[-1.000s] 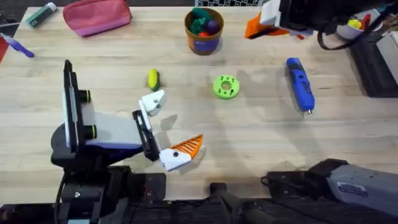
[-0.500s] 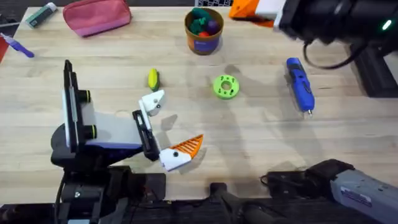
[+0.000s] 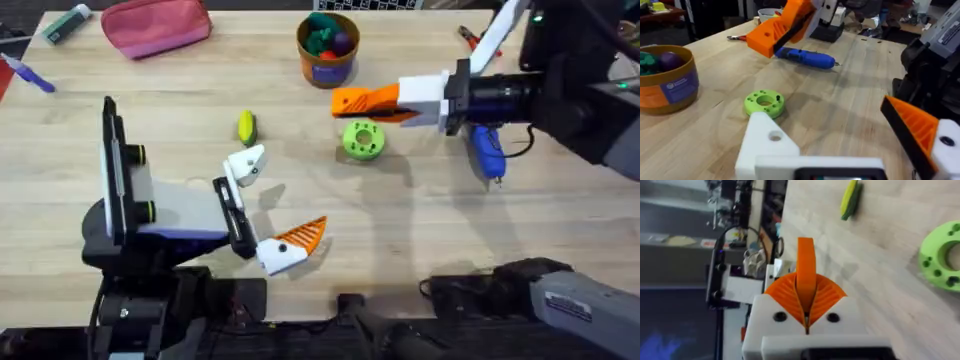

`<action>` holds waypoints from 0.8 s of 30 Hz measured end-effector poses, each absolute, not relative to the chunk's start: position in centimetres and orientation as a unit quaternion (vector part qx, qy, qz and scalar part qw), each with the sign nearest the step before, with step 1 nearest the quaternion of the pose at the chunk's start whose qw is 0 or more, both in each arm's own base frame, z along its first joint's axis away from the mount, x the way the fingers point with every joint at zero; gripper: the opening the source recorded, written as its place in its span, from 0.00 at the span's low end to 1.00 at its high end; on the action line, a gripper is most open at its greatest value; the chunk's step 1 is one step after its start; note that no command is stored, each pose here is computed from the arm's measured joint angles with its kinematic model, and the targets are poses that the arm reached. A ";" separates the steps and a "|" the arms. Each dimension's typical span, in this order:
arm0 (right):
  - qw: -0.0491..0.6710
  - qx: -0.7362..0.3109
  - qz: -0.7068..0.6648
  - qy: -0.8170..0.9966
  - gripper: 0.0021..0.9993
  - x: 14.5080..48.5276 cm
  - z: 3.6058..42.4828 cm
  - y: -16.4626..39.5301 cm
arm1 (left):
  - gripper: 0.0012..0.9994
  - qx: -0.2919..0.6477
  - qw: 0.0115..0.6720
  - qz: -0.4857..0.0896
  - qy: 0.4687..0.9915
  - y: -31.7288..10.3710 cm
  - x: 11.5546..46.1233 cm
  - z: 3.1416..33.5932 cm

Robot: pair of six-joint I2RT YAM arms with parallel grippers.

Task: Pick up the gripper from the table and insert it into the empty holder that is missing its gripper. Then pick up a screw, insert it into the mounting hole, and use the screwdriver to tighten it. Finally, clean up the table by picking up the vegetable and placing it into the bucket.

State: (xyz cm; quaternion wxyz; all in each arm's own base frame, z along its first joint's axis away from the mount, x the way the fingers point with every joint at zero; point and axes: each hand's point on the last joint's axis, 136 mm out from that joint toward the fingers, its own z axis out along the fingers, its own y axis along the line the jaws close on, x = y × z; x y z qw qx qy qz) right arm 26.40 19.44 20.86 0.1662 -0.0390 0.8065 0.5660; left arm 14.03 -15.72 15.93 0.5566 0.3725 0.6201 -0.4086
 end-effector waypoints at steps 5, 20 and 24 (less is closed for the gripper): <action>0.143 -0.063 0.590 0.792 0.01 26.0 20.8 20.4 | 0.99 0.373 0.557 -0.409 0.620 -15.7 14.0 15.9; 0.140 -0.115 0.667 0.722 0.01 25.7 22.3 21.6 | 0.99 0.373 0.556 -0.409 0.620 -15.7 14.0 15.9; 0.076 -0.094 0.683 0.721 0.01 25.0 20.5 21.8 | 0.99 0.373 0.556 -0.409 0.620 -15.7 14.0 15.9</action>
